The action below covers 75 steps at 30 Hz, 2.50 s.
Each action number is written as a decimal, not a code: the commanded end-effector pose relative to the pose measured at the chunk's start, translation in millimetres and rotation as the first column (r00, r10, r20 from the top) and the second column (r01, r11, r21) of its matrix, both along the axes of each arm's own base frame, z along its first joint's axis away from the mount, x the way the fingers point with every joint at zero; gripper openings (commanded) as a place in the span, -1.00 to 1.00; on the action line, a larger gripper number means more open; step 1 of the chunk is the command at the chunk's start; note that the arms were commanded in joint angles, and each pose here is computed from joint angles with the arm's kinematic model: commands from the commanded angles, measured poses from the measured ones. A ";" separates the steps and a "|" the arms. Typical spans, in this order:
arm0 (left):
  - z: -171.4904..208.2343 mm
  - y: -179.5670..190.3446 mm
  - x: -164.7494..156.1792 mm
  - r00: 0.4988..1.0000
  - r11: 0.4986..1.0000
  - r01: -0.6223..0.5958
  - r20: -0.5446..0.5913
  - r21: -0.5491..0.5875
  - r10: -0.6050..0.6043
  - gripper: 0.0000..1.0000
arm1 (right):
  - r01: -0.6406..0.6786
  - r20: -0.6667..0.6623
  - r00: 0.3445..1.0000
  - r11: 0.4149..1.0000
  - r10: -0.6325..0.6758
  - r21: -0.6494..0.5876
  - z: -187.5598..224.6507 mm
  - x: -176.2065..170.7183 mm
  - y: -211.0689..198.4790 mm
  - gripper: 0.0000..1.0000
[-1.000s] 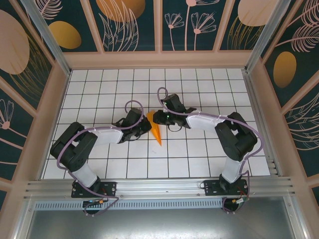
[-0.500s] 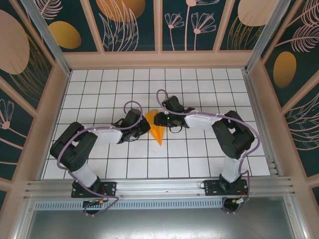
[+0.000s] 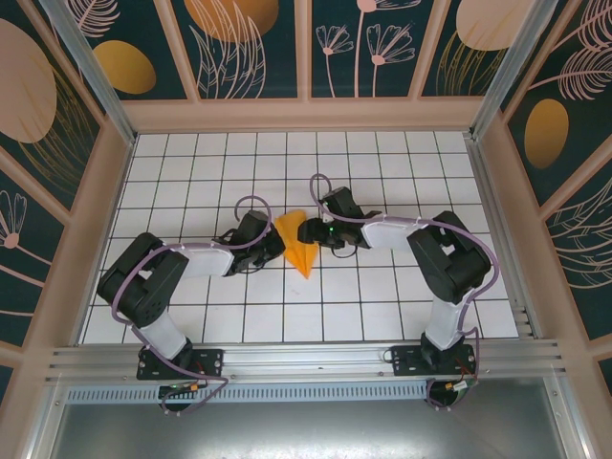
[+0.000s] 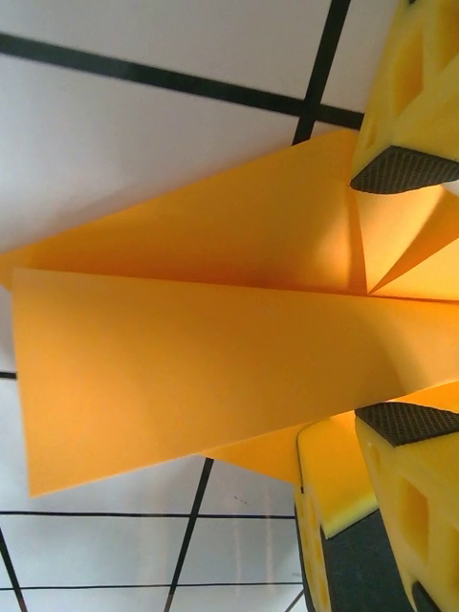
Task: Fold a paper plane with a square sheet of paper (pick it up from the middle)
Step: Move a paper plane to the center of the table.
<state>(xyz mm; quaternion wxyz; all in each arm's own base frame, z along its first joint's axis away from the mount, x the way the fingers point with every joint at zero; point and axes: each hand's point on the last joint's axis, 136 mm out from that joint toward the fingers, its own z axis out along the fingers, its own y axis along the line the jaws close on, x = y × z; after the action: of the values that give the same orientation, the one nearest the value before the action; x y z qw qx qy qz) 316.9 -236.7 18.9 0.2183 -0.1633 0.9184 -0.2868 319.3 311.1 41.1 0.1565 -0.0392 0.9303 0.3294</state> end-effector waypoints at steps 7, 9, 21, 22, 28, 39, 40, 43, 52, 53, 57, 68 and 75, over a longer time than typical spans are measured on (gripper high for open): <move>-3.5 2.4 0.6 1.000 1.000 -0.002 0.002 -0.026 0.002 -1.00 | -0.047 0.027 0.999 0.992 0.044 0.118 22.2 -6.2 11.1 0.28; -1.5 0.4 1.0 1.000 0.999 0.006 0.009 -0.034 -0.006 -1.00 | -0.051 0.028 0.998 0.992 0.049 0.112 23.8 -9.1 10.7 0.28; 3.9 -3.7 1.0 0.999 0.998 0.028 0.021 -0.049 -0.027 -1.00 | -0.071 0.067 0.996 0.996 0.067 0.058 36.7 -29.4 10.0 -0.03; 3.2 -3.7 0.6 0.999 0.998 0.029 0.018 -0.049 -0.028 -1.00 | -0.074 0.064 0.995 0.996 0.071 0.050 34.4 -30.5 11.1 -0.09; 3.3 -3.9 -0.1 0.999 0.998 0.032 0.018 -0.049 -0.031 -1.00 | -0.099 0.037 0.995 0.995 0.098 0.030 22.9 -36.6 18.0 -0.16; 4.1 -3.5 -0.6 0.999 0.998 0.032 0.019 -0.051 -0.031 -1.00 | -0.129 -0.001 0.992 0.992 0.129 -0.005 6.5 -44.1 26.3 -0.20; 3.9 -3.6 -0.8 0.999 0.998 0.033 0.019 -0.050 -0.032 -1.00 | -0.132 -0.004 0.991 0.991 0.132 -0.008 5.1 -44.5 26.8 -0.18; 4.0 -3.6 -0.6 0.999 0.998 0.032 0.019 -0.051 -0.032 -1.00 | -0.134 -0.005 0.991 0.991 0.134 -0.030 0.8 -44.9 28.0 -0.10; 4.8 -4.4 -0.4 0.999 0.998 0.036 0.020 -0.054 -0.035 -1.00 | -0.114 -0.012 0.994 0.986 0.113 -0.121 -14.7 -44.3 25.2 0.09; 4.6 -4.7 -0.8 0.999 0.998 0.037 0.019 -0.054 -0.036 -1.00 | -0.107 -0.010 0.994 0.985 0.107 -0.133 -15.7 -43.6 24.6 0.09; 4.5 -4.6 -1.0 0.999 0.998 0.038 0.019 -0.055 -0.037 -1.00 | -0.079 -0.004 0.997 0.982 0.080 -0.173 -19.1 -40.5 22.1 0.09; 2.8 -4.1 -1.7 0.999 0.998 0.040 0.017 -0.051 -0.039 -1.00 | -0.134 0.039 0.990 0.985 0.139 -0.109 -5.8 -50.4 31.9 0.47; 7.0 -5.8 -1.2 0.999 0.997 0.046 0.026 -0.060 -0.045 -1.00 | -0.117 0.043 0.991 0.978 0.126 -0.172 -14.0 -49.2 24.8 0.36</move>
<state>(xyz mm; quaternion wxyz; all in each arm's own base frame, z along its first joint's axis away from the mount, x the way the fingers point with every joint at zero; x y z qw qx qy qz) 314.4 -238.5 18.7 0.2093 -0.1591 0.9142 -0.3085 274.9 342.9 34.1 0.1568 -0.1118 0.9397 0.2826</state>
